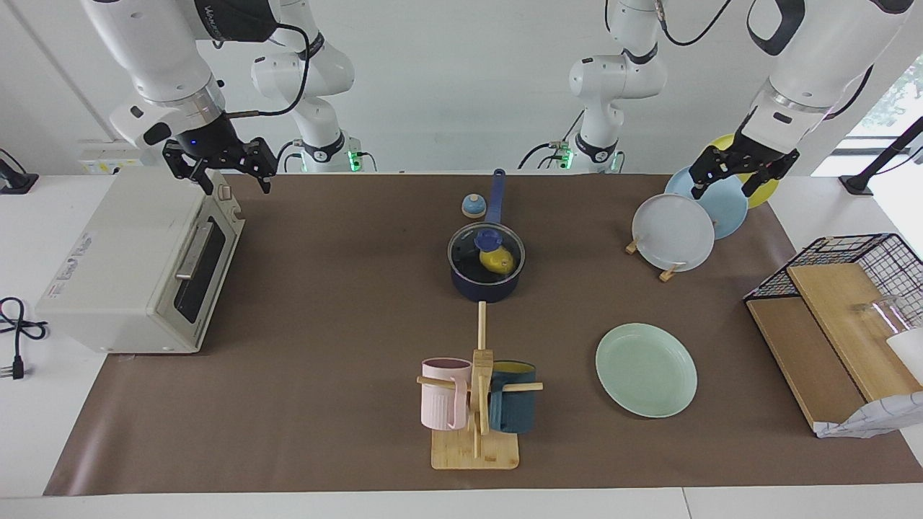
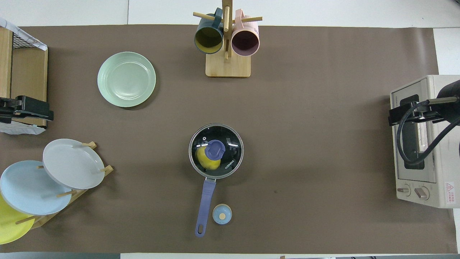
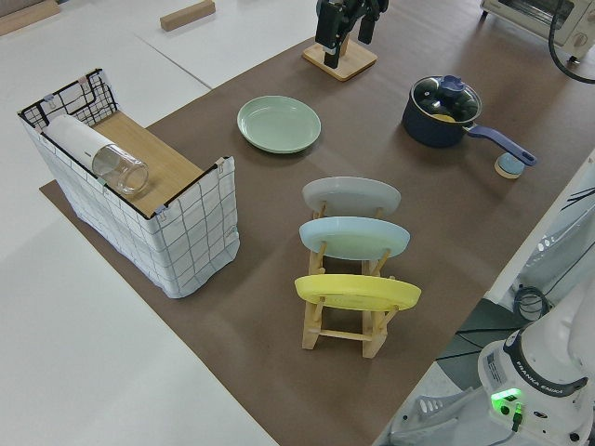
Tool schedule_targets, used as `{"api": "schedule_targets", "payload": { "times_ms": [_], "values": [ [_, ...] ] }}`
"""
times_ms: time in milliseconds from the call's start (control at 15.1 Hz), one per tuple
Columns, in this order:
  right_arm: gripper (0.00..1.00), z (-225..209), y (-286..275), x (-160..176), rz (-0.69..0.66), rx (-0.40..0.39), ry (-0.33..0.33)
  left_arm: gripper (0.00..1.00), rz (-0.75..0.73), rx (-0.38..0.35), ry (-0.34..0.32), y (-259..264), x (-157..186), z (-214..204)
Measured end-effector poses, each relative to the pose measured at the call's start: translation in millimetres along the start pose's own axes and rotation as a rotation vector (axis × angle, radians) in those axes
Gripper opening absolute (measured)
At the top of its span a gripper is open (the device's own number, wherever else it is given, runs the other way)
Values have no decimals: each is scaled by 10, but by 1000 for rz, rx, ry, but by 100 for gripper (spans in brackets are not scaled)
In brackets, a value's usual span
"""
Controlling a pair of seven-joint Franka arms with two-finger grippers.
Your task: Transfer potato from pot to plate
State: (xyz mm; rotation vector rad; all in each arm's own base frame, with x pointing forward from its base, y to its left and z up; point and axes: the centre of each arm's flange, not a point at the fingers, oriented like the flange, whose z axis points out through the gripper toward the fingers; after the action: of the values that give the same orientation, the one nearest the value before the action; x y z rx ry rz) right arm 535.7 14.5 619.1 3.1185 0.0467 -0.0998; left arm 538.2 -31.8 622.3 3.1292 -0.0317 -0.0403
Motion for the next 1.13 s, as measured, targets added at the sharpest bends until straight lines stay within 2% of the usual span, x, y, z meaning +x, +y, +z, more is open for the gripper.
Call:
{"api": "schedule_targets", "payload": {
  "times_ms": [797,1129],
  "values": [
    [100,8,-43,-4,-9,5,-4,100,0,0,0,0,0,0],
    [100,25,-298,16,-65,17,15,100,0,0,0,0,0,0]
  ]
}}
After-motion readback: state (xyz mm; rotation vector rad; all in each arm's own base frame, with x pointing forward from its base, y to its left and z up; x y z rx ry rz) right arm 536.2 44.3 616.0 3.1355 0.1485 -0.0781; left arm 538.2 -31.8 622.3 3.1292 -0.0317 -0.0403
